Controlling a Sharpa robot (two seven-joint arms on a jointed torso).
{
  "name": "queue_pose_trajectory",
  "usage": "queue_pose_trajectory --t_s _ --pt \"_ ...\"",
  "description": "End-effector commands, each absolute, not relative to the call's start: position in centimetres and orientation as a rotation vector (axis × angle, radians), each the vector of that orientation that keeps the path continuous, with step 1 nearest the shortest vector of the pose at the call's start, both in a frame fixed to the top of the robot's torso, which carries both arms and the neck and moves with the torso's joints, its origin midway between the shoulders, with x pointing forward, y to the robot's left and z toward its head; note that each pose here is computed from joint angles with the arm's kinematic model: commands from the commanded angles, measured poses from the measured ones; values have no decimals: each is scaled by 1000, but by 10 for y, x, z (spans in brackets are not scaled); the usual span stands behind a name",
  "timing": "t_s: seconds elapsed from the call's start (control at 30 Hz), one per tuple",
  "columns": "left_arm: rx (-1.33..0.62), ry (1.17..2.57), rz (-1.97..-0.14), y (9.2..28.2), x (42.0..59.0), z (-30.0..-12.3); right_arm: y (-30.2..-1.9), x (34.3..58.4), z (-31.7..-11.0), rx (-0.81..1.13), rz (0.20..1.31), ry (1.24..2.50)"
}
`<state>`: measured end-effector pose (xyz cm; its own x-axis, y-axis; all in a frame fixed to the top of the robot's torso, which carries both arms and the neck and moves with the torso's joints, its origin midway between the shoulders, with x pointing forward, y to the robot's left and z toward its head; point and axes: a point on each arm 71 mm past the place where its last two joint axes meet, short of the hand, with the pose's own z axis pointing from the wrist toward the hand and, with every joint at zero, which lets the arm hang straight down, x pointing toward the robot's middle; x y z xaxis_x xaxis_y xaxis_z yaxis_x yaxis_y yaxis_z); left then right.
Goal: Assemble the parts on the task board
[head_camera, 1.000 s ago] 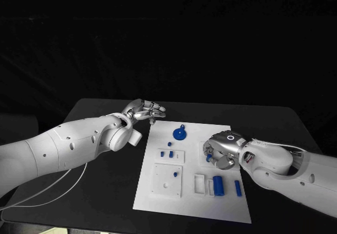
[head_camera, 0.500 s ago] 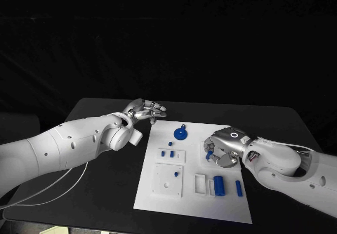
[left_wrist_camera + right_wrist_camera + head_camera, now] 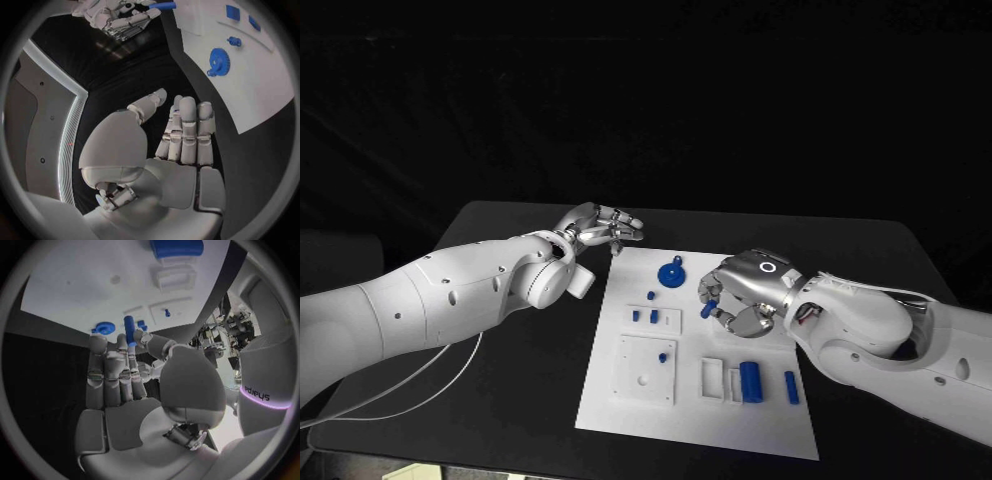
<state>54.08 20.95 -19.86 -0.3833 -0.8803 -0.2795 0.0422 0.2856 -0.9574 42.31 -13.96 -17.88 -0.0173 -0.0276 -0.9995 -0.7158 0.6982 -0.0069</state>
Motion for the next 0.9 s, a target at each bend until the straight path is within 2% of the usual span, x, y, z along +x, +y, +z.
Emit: queue_pose_trajectory --t_s 0.03,0.23,0.37,0.6,0.9 --pt "-780 1627 -1268 206 541 -198 -121 417 -178 -667 666 1494" --pt "-780 1626 -1267 206 541 -198 -91 406 -185 -712 741 1488" --pt "-779 1626 -1268 205 541 -198 -76 396 -196 -747 777 1502" --pt "-776 1632 -1276 201 541 -198 -67 384 -216 -759 819 1540" --pt "-775 1635 -1279 200 541 -198 -58 375 -232 -768 851 1569"
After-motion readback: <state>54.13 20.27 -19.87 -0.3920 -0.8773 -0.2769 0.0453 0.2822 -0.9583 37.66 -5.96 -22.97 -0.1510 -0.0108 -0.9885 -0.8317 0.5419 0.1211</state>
